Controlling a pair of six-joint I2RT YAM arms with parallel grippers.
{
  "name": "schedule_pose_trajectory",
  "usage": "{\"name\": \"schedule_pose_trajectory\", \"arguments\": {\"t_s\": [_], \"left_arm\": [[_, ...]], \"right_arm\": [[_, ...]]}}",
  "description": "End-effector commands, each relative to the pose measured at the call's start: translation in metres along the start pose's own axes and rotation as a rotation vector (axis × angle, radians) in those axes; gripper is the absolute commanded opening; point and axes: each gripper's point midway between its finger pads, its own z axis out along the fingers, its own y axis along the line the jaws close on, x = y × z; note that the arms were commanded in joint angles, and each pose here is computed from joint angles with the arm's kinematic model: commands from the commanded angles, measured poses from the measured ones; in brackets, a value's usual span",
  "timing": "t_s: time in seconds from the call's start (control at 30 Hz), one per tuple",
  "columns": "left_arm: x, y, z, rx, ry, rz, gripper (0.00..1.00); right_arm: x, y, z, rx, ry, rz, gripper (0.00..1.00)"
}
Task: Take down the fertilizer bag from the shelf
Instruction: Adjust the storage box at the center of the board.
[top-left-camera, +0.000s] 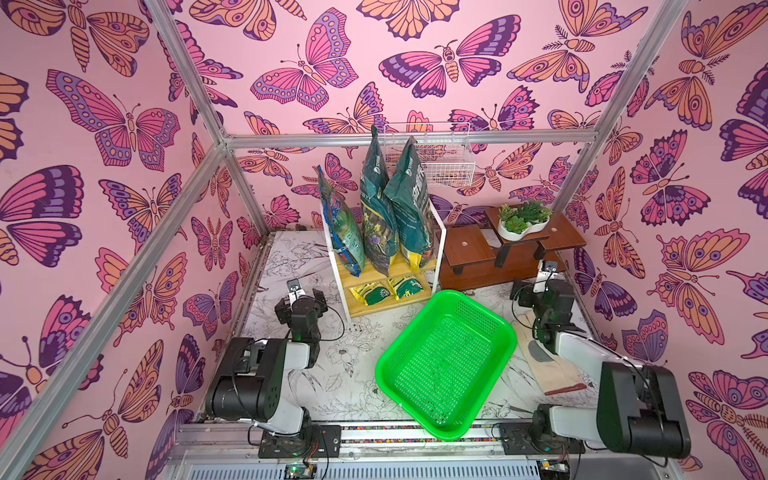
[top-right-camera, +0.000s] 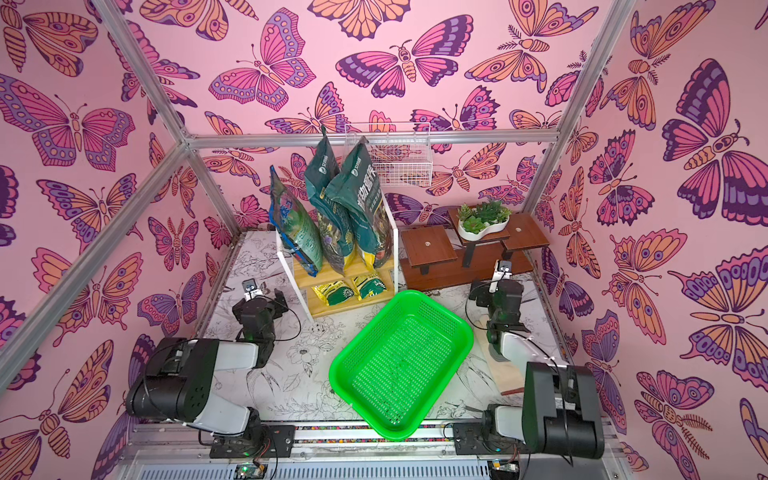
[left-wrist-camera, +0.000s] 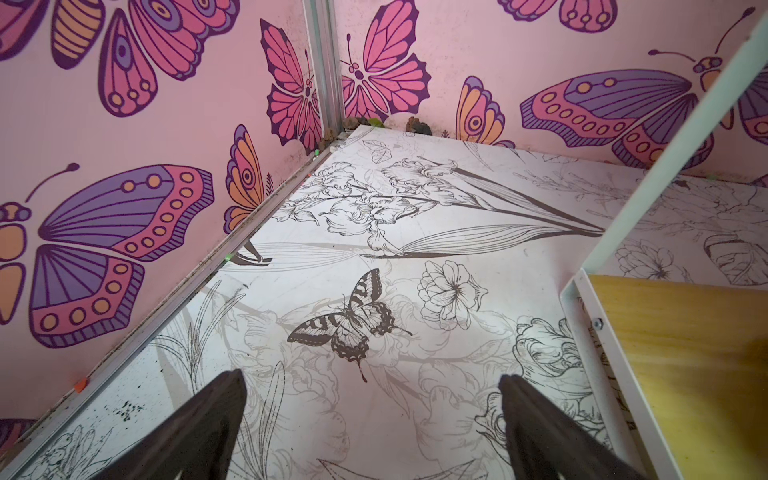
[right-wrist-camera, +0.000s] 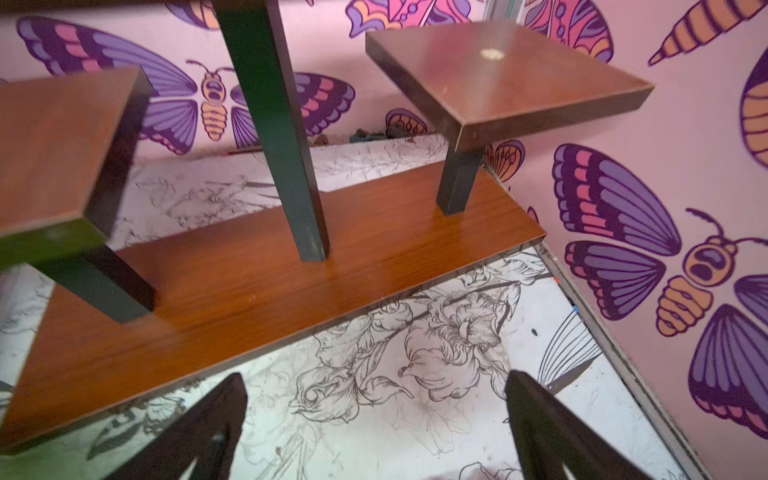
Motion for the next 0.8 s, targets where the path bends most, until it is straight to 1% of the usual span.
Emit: {"name": "schedule_pose_trajectory", "arguments": {"t_s": [0.0,0.03,0.1,0.17,0.23,0.27,0.37,0.43,0.5,0.53,0.57,0.63,0.7,0.77], "left_arm": [[-0.019,0.010,-0.011,-0.064,-0.001,0.026,1.00],[-0.024,0.014,-0.013,-0.087,0.023,0.040,1.00],[-0.045,0.025,-0.023,-0.137,0.021,0.044,1.00],[-0.061,0.036,-0.034,-0.190,0.025,0.028,1.00],[-0.077,0.045,-0.047,-0.215,0.030,-0.013,1.00],[-0.084,0.047,-0.055,-0.212,0.030,-0.042,1.00],[-0.097,0.046,-0.076,-0.145,0.049,-0.122,1.00],[-0.103,0.039,-0.088,-0.071,0.052,-0.145,1.00],[-0.103,0.038,-0.099,-0.036,0.061,-0.178,1.00],[-0.101,0.038,-0.103,-0.029,0.073,-0.184,1.00],[-0.099,0.039,-0.105,-0.028,0.084,-0.188,1.00],[-0.092,0.042,-0.109,-0.031,0.108,-0.186,1.00],[-0.079,0.041,-0.109,-0.026,0.127,-0.182,1.00],[-0.077,0.041,-0.106,-0.033,0.129,-0.205,1.00]], "right_arm": [[0.023,-0.011,-0.012,0.075,0.192,0.177,1.00],[0.024,-0.008,-0.015,0.063,0.227,0.202,1.00],[0.020,0.001,-0.020,0.026,0.280,0.264,1.00],[0.014,0.006,-0.027,0.014,0.333,0.341,0.99],[0.009,0.011,-0.036,-0.002,0.384,0.380,0.99],[0.006,0.018,-0.039,-0.039,0.395,0.385,0.99],[-0.006,0.048,-0.055,-0.224,0.429,0.364,0.99],[-0.006,0.063,-0.067,-0.314,0.479,0.383,0.91],[0.004,0.078,-0.079,-0.390,0.541,0.412,0.79],[0.009,0.085,-0.085,-0.419,0.566,0.412,0.76],[0.015,0.089,-0.090,-0.432,0.588,0.403,0.74],[0.028,0.104,-0.104,-0.476,0.628,0.338,0.72],[0.039,0.119,-0.116,-0.506,0.663,0.242,0.72],[0.048,0.129,-0.123,-0.502,0.677,0.140,0.70]]}}
